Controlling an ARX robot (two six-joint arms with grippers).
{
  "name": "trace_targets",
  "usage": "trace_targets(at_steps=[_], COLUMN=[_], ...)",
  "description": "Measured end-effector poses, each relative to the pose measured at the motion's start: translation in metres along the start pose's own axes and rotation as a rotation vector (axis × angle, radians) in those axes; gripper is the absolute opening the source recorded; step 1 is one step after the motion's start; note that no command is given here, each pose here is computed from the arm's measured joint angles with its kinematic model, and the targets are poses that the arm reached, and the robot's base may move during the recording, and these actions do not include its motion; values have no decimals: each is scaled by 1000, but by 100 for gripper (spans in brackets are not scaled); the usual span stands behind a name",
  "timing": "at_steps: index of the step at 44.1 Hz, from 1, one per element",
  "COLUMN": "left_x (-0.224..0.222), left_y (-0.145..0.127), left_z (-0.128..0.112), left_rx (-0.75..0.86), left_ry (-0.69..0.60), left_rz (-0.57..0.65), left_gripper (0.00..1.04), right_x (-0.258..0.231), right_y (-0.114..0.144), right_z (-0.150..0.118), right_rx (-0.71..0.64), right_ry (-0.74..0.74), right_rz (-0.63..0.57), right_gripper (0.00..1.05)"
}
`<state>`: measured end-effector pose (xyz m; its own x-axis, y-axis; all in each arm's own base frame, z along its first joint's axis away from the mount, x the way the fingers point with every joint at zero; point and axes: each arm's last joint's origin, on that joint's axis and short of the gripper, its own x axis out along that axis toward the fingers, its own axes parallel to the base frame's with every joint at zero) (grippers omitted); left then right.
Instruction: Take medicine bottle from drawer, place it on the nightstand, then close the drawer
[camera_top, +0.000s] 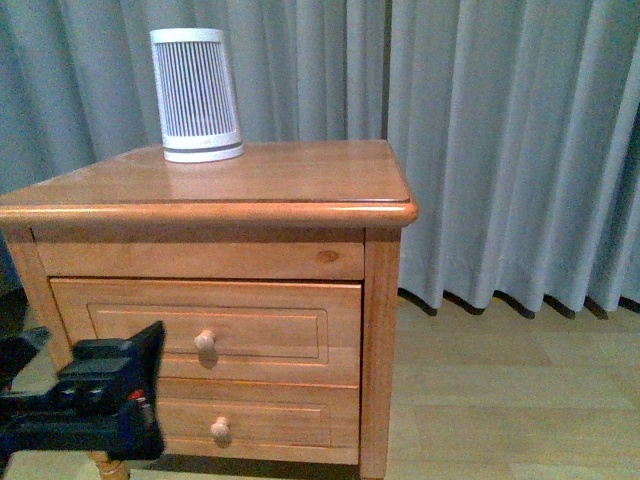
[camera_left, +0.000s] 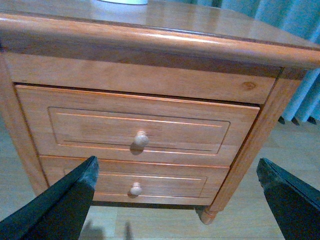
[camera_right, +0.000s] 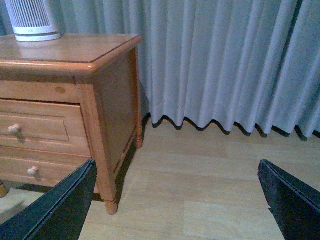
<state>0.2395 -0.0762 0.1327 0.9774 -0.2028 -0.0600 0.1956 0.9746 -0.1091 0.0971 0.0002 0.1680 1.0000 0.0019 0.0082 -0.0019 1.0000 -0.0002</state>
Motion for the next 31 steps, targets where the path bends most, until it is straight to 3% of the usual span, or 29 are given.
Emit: trace_targets(at_steps=[16,31], left_x=[61,123], left_y=[-15,3], left_z=[-37,-58], left_rx=[56,89], left_ry=[37,90], left_rz=[-41,-22], left_gripper=[98,98], right_x=[0,0], right_y=[0,0], right_z=[0,0], right_rx=[0,0], right_ry=[0,0], right_rz=[0,0], right_gripper=[98,98])
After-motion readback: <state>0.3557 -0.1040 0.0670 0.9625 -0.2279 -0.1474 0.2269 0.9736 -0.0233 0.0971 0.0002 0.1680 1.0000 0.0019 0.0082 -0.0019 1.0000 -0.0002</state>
